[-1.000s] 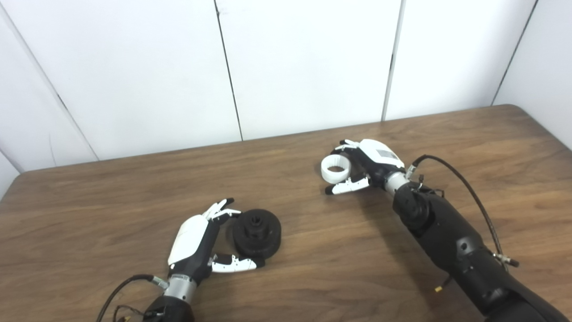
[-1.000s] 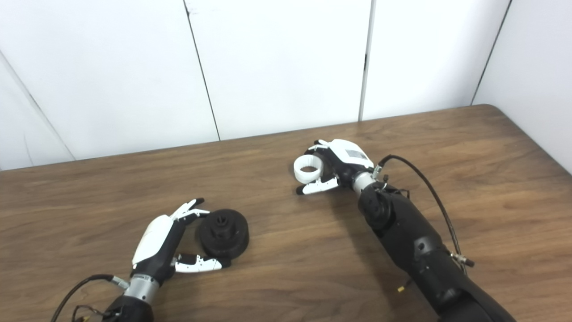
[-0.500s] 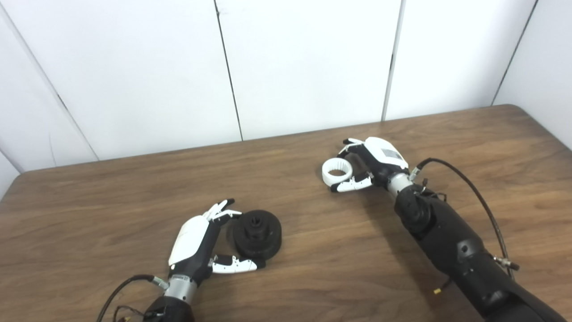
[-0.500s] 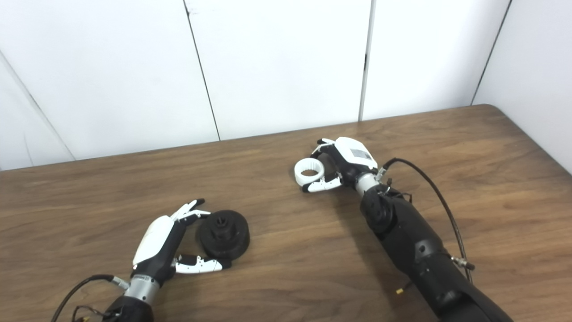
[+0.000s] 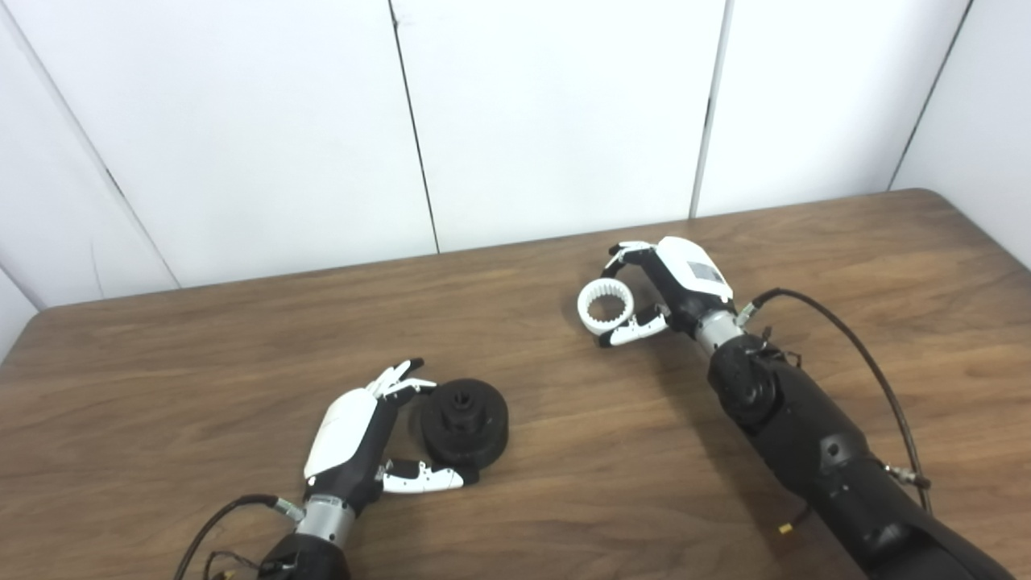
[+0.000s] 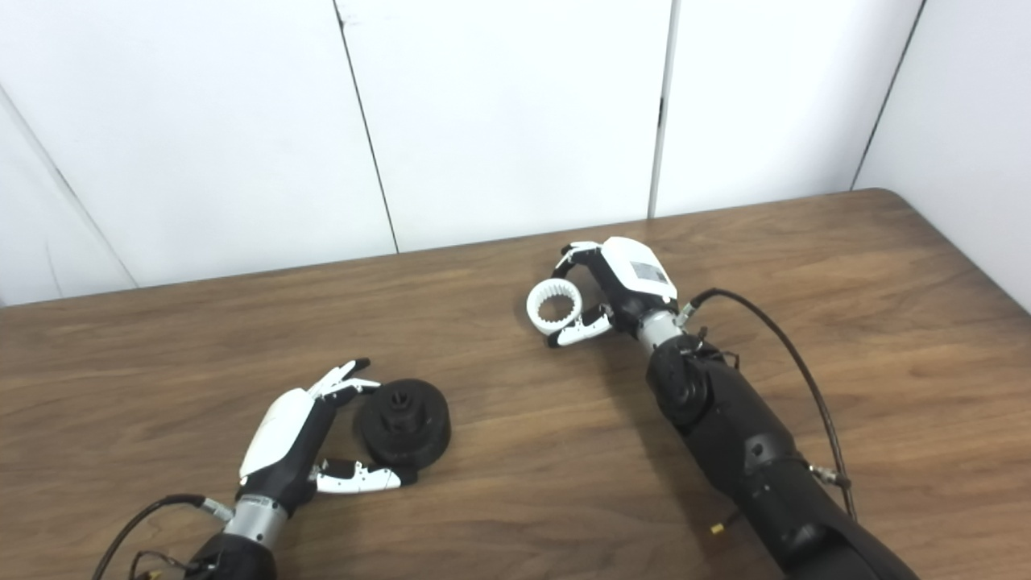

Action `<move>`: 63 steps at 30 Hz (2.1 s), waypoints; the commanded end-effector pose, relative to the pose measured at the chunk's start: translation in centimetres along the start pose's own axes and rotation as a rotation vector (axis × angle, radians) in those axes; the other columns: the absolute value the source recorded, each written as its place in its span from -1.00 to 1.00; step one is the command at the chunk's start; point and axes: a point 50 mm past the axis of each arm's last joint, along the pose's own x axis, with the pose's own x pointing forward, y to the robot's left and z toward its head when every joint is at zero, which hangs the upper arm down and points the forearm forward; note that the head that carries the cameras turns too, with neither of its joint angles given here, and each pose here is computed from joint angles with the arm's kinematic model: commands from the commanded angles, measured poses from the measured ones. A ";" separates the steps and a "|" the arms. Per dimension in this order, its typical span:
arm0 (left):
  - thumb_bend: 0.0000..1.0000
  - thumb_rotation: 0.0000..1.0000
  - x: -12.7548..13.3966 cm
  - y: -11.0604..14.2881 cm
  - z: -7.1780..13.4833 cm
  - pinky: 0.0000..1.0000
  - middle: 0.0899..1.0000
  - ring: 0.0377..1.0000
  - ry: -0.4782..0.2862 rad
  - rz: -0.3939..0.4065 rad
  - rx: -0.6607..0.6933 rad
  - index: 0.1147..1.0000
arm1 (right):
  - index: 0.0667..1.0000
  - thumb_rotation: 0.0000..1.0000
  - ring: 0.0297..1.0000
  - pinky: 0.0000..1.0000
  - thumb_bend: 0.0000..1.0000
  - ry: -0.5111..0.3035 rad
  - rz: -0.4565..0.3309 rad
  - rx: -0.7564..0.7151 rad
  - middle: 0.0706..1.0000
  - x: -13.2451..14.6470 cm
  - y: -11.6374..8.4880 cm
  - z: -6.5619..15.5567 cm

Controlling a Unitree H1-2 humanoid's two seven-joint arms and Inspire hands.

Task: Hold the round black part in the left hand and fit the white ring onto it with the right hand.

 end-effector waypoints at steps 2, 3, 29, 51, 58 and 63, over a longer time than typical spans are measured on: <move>0.67 -0.31 0.1 0.5 0.1 0.84 0.87 0.91 -0.010 0.004 0.009 0.05 | -0.11 -0.72 0.68 0.66 0.03 -0.046 -0.083 0.013 0.58 1.1 -1.7 0.8; 0.67 -0.31 0.1 0.5 0.1 0.84 0.87 0.91 -0.010 0.005 0.009 0.05 | -0.11 -0.72 0.67 0.65 0.03 -0.046 -0.091 0.023 0.58 1.1 -1.7 0.8; 0.68 -0.27 1.1 -0.8 1.7 0.89 0.89 0.93 0.000 -0.002 0.010 0.07 | -0.11 -0.72 0.69 0.55 0.04 -0.249 -0.231 0.305 0.54 -3.8 -7.4 7.7; 0.68 -0.25 1.5 -1.7 2.2 0.92 0.90 0.93 -0.001 -0.003 0.003 0.08 | -0.11 -0.71 0.69 0.43 0.04 -0.390 -0.069 0.316 0.55 -6.7 -6.0 11.7; 0.68 -0.26 1.5 -1.9 2.3 0.93 0.89 0.93 -0.005 -0.005 0.001 0.08 | -0.11 -0.71 0.72 0.49 0.04 -0.396 -0.010 0.332 0.55 -7.2 -4.6 12.5; 0.68 -0.23 1.6 -1.9 2.3 0.93 0.90 0.93 -0.004 -0.007 0.002 0.08 | -0.11 -0.71 0.71 0.50 0.04 -0.400 0.014 0.344 0.55 -7.4 -3.4 13.0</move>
